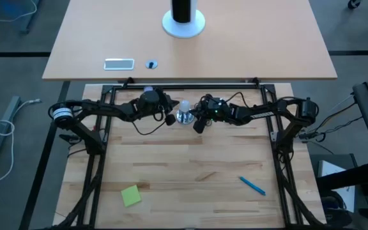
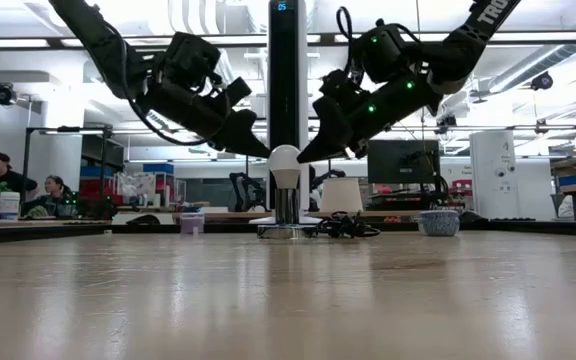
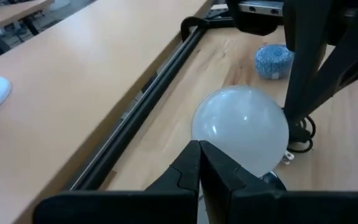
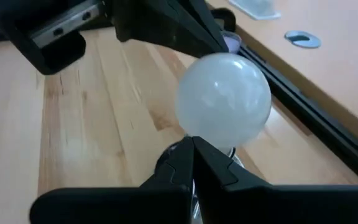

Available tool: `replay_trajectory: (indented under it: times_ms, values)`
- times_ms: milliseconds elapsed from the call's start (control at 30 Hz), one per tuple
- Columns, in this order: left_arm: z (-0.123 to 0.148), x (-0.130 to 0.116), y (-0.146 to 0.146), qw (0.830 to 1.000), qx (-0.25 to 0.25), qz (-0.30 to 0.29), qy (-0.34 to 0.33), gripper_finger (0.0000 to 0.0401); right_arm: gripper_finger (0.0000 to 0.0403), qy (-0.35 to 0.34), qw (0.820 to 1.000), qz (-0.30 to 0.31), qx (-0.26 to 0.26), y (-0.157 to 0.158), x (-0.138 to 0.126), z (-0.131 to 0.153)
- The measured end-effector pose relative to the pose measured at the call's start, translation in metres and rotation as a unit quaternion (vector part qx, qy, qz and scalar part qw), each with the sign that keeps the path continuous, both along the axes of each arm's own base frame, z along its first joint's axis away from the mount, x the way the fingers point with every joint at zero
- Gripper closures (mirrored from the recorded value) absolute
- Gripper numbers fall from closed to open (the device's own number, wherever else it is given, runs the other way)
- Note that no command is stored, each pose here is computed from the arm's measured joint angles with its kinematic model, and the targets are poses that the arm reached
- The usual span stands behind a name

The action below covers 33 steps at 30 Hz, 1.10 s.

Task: Screw lightbulb
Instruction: Remove the bulb from the lamp

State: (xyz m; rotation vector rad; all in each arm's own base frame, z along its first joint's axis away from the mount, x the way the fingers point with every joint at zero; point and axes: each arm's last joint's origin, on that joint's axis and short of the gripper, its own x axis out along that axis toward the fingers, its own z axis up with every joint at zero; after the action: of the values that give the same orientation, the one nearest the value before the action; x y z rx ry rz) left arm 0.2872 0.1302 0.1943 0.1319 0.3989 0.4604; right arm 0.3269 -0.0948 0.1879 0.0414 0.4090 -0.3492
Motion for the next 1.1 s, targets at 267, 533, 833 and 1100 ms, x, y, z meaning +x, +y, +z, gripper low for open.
replay_trajectory:
  times_ms: [267, 533, 833, 1100]
  values:
    - [-0.003, 0.0, -0.002, 0.999, -0.02, -0.024, 0.012, 0.0401, 0.0403, 0.003, 0.999, -0.047, -0.02, -0.004, -0.001, 0.001]
    - [0.004, -0.004, -0.009, 0.998, -0.027, -0.058, 0.015, 0.0401, 0.0403, 0.034, 0.997, -0.065, -0.014, -0.005, -0.004, -0.005]
    - [0.001, 0.0, 0.0, 0.999, 0.033, 0.026, 0.01, 0.0401, 0.0403, -0.001, 1.0, 0.015, 0.005, 0.001, 0.001, -0.001]
    - [-0.011, 0.005, 0.0, 1.0, 0.017, 0.013, 0.021, 0.0401, 0.0403, -0.007, 0.999, -0.038, -0.019, -0.004, 0.0, 0.001]
